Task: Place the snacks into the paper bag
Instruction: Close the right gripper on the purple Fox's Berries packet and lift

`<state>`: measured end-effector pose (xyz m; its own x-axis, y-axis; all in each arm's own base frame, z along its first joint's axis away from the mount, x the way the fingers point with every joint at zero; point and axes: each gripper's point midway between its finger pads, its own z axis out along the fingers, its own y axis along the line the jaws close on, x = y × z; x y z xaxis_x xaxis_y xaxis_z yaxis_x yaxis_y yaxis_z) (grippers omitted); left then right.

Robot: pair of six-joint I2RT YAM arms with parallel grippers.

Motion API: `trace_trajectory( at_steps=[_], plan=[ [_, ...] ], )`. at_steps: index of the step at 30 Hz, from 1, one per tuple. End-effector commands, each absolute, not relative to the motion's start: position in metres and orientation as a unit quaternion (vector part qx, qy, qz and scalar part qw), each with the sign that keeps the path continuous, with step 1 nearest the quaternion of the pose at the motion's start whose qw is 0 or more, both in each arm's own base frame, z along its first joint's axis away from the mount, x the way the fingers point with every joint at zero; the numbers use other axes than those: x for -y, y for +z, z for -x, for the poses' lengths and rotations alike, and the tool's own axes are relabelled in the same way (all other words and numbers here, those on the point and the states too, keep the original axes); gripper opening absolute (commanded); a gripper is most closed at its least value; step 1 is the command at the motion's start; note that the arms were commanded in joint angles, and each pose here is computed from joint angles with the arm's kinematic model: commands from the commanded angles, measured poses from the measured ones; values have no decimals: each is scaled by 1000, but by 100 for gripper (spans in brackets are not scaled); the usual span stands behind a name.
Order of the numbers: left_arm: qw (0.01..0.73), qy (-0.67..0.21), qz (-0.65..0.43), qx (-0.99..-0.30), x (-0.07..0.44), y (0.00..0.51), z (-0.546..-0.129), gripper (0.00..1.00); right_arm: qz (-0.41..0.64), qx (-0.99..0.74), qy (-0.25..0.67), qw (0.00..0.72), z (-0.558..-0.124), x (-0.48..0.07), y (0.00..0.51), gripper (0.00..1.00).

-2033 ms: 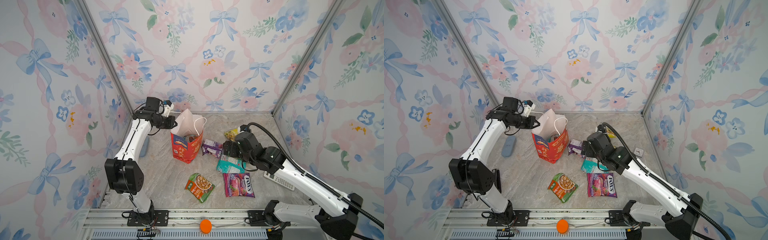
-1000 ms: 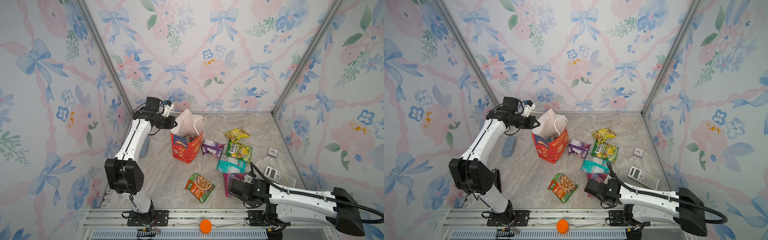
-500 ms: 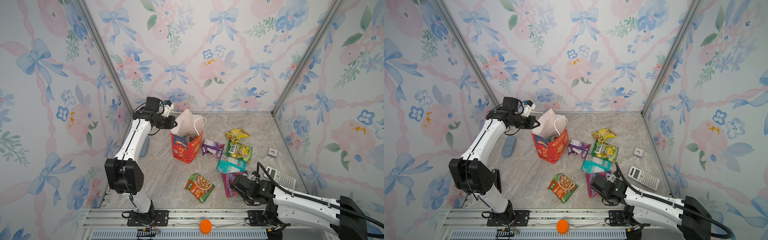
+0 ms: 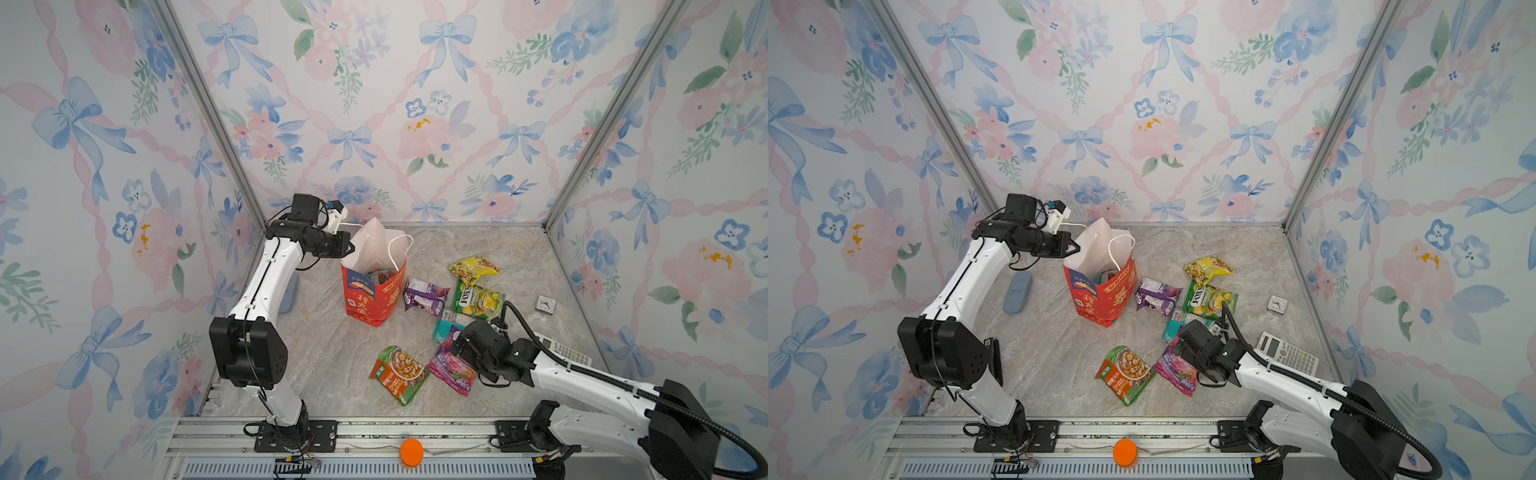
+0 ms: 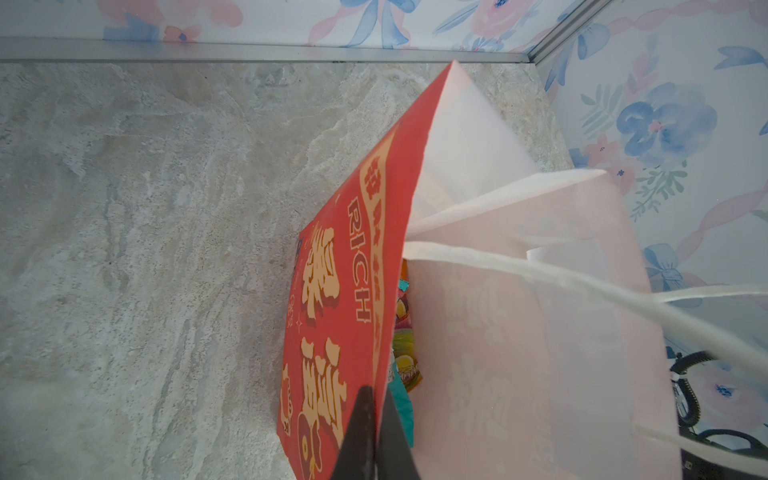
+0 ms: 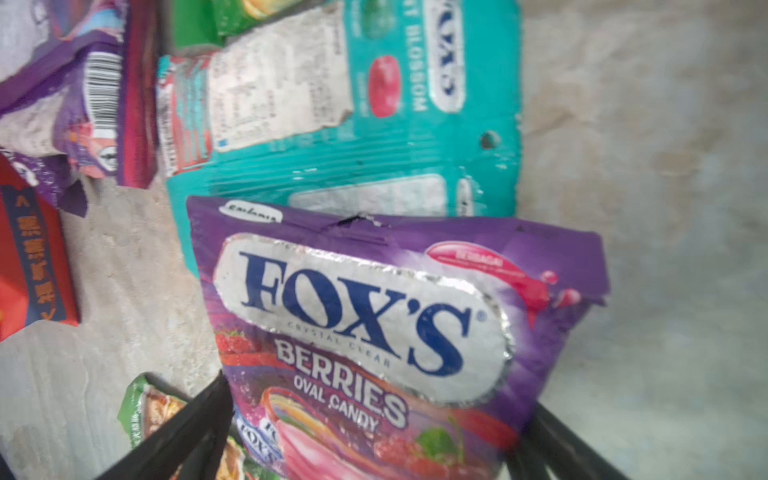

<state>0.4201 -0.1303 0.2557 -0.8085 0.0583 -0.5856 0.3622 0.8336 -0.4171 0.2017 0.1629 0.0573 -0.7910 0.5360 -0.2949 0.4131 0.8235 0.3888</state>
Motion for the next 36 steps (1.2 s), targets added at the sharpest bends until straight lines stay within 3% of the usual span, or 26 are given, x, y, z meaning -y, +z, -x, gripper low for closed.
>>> trace_trajectory(
  at_steps=[1, 13, 24, 30, 36],
  plan=[
    [269, -261, -110, -921, 130, 245, -416, 0, -233, -936, 176, 197, -208, -177, 64, 99],
    [266, -262, -110, -921, 131, 244, -416, 0, -268, -929, 185, 176, -170, -146, 46, 91],
    [267, -263, -112, -920, 133, 245, -416, 0, -258, -924, 230, 166, -176, -171, 37, 81],
    [267, -263, -114, -920, 134, 245, -415, 0, -247, -923, 244, 166, -184, -189, 36, 63],
    [268, -261, -114, -920, 133, 246, -416, 0, -242, -918, 262, 172, -190, -199, 40, 33]
  ],
)
